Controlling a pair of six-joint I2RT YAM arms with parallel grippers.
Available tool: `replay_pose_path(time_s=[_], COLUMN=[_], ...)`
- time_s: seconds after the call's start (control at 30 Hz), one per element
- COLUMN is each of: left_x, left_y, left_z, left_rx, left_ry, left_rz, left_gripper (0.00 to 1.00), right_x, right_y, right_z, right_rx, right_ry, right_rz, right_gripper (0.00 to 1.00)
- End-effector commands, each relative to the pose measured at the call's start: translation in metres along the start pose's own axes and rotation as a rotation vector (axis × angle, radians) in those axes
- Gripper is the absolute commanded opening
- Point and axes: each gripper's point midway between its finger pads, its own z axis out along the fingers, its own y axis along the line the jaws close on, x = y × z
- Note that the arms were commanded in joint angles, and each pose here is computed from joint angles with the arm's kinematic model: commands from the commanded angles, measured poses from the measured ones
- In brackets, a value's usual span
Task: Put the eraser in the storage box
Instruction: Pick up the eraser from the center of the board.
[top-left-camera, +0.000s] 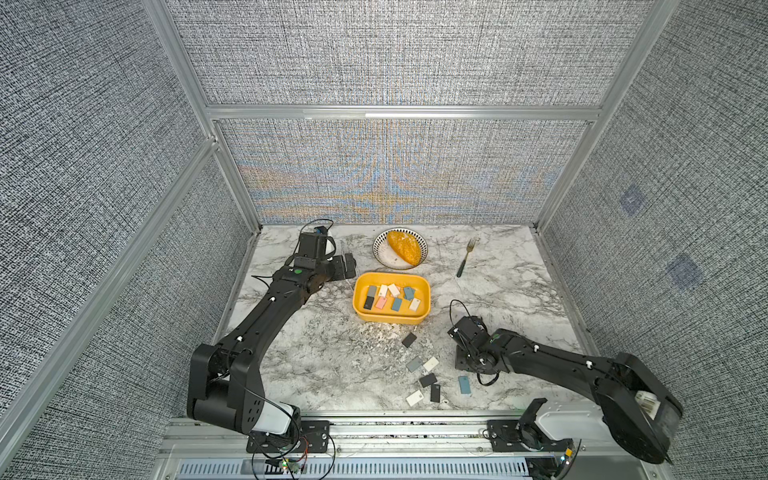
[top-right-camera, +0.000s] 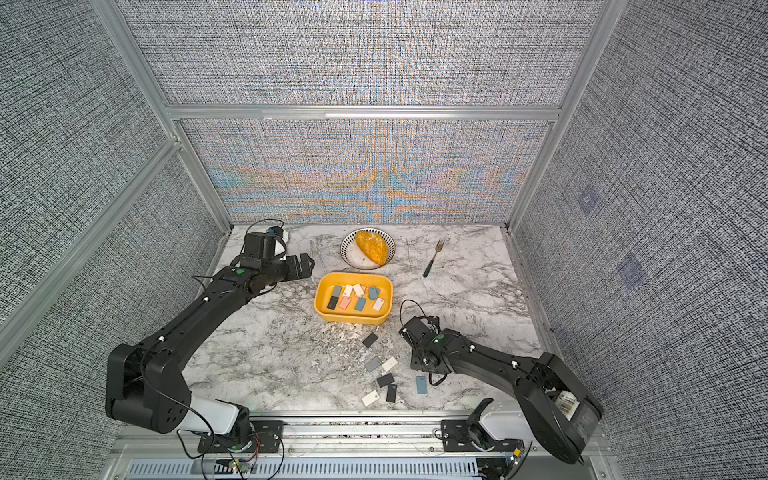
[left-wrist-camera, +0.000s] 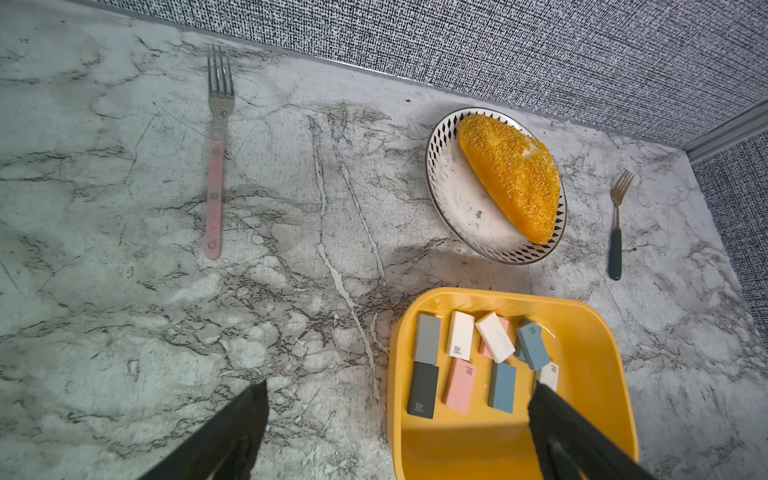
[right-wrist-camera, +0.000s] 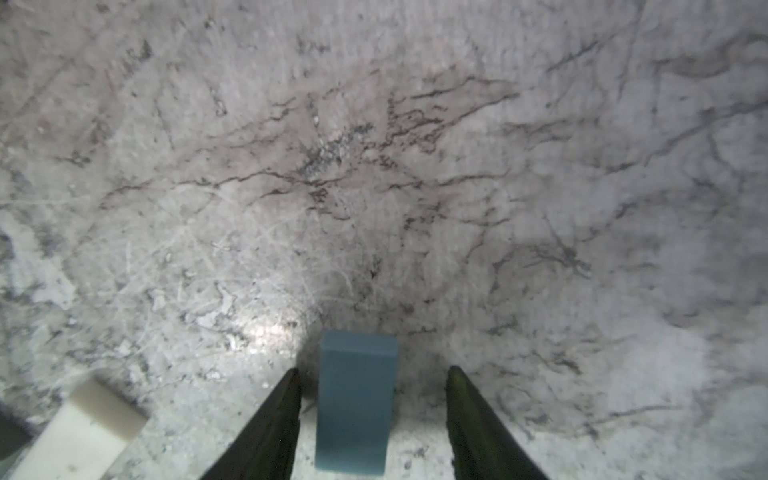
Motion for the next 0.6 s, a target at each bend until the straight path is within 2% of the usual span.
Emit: replay_pose_path(time_s=[0.0,0.27,0.57], left_x=[-0.006,-0.006,-0.005], left_y=[-0.002,-0.001,-0.001], left_z=[-0.001,-0.001,-0.001], left_rx=[0.005,0.003,0.003], left_ry=[-0.022,-0.021,-0.018], left_rz=[0.012,0.013,0.014], left_gripper=[1.0,1.0,1.0], right_x=[0.004,0.003,-0.012], right_y=[0.006,0.006,0.014], right_z=[0.002,-0.001,-0.011], right_rx=[-0.029,-0.028,-0.032], right_ry=[0.024,0.023,-0.017], right_rz=[-0.006,-0.019,-0.031], right_gripper=[0.48,0.3,0.23])
